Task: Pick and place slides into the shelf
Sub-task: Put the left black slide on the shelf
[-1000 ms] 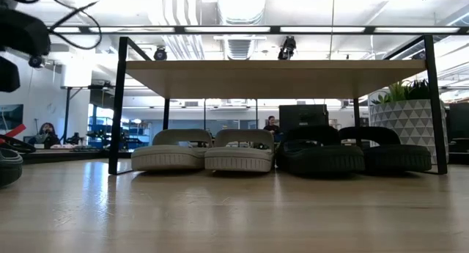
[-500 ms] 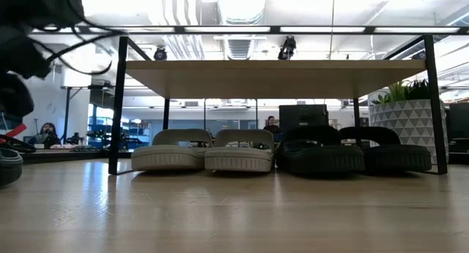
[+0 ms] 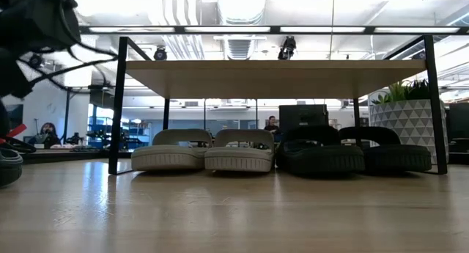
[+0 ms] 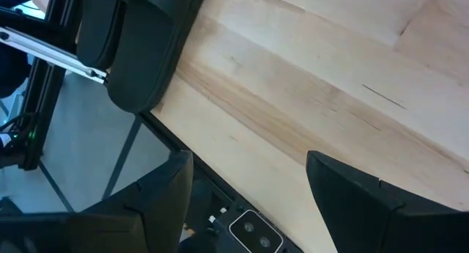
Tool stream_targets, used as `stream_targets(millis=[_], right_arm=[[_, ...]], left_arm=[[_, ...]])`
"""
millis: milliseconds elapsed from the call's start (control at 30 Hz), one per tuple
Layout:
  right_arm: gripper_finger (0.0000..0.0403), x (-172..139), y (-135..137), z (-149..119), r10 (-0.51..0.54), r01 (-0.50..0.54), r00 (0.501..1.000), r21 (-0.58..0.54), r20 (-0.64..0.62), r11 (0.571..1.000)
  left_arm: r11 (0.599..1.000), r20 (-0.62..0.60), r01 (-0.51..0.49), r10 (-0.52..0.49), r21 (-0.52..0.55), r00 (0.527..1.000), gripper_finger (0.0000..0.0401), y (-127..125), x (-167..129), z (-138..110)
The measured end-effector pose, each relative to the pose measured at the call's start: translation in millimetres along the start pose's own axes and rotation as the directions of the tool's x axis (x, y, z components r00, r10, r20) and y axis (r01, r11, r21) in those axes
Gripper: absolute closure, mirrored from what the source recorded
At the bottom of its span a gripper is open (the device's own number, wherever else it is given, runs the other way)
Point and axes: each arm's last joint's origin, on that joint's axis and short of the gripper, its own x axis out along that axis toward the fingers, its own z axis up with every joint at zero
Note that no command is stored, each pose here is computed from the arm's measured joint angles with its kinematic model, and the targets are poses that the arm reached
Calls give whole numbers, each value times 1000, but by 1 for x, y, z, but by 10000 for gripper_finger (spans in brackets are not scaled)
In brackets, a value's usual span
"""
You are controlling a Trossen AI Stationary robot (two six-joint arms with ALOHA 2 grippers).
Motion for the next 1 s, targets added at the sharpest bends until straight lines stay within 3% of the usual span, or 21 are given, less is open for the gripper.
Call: stream_targets(millis=[200,433,733,1000], right_arm=[[144,0,-2,0,-20,20,1000,-9,2,1000],[144,0,-3,0,-28,28,1000,-11,5,1000],[144,0,-3,0,-29,29,1000,-11,5,1000],[144,0,-5,1,-46,46,999,-17,6,999]], left_arm=[[1000,19,-6,6,-19,1000,216,2,1,1],[991,25,130,-131,20,991,216,-4,1,6],[989,-11,147,-147,-5,989,216,1,8,7],[970,2,239,-239,43,971,219,-2,11,18]])
